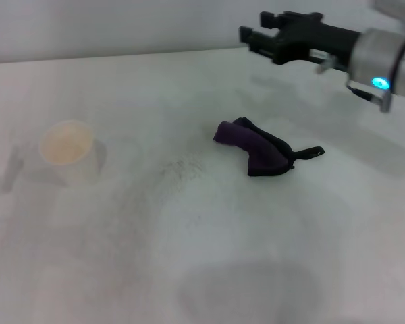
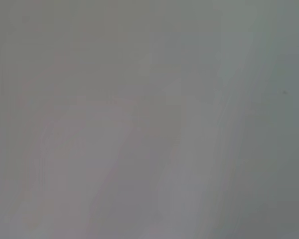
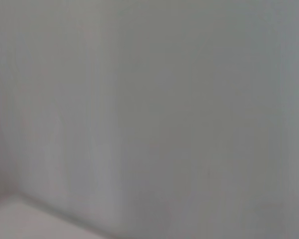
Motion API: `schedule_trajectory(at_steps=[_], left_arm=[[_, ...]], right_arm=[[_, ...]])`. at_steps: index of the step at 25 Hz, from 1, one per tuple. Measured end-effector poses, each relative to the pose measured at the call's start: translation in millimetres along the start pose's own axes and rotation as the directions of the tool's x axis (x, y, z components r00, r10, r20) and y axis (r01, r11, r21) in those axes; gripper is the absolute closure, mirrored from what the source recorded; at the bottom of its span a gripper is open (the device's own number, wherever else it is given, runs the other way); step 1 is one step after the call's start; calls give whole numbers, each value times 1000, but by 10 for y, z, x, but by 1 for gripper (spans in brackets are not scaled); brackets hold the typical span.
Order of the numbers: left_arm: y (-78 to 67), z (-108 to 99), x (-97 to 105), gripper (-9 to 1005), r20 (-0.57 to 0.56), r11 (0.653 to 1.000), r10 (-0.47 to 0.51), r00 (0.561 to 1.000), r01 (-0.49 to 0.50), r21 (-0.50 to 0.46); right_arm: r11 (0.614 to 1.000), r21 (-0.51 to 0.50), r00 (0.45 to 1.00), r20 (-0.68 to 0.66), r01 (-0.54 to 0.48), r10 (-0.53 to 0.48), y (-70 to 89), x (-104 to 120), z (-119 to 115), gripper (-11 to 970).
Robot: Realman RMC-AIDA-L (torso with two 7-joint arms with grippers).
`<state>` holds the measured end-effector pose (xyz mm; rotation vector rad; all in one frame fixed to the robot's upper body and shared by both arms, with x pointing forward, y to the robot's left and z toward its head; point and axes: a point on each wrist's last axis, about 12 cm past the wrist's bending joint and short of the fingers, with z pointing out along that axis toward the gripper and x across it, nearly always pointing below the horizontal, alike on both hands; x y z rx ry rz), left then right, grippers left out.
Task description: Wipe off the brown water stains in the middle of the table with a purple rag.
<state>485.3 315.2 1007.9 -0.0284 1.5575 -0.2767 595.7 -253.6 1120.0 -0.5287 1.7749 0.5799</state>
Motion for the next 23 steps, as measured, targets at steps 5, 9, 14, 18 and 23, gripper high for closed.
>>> schedule_trajectory(at_steps=[5, 9, 14, 18, 23], left_arm=[[-3, 14, -7, 108, 2, 1000, 1, 1000, -1, 3], [-6, 22, -11, 108, 4, 1000, 0, 1000, 0, 5], [-15, 40, -11, 108, 2, 1000, 2, 1000, -2, 7], [-11, 38, 1, 109, -7, 1000, 3, 1000, -3, 3], [0, 23, 19, 109, -18, 1000, 10, 1000, -10, -2]], right_arm=[[992, -13, 967, 221, -129, 129, -200, 359, -341, 431], [987, 158, 947, 322, -31, -22, -195, 756, -582, 432], [907, 403, 964, 170, 123, -207, -216, 1195, -814, 432], [875, 479, 977, 142, 70, -156, -263, 1312, -913, 432], [873, 487, 981, 152, 33, -122, -269, 1335, -936, 431]])
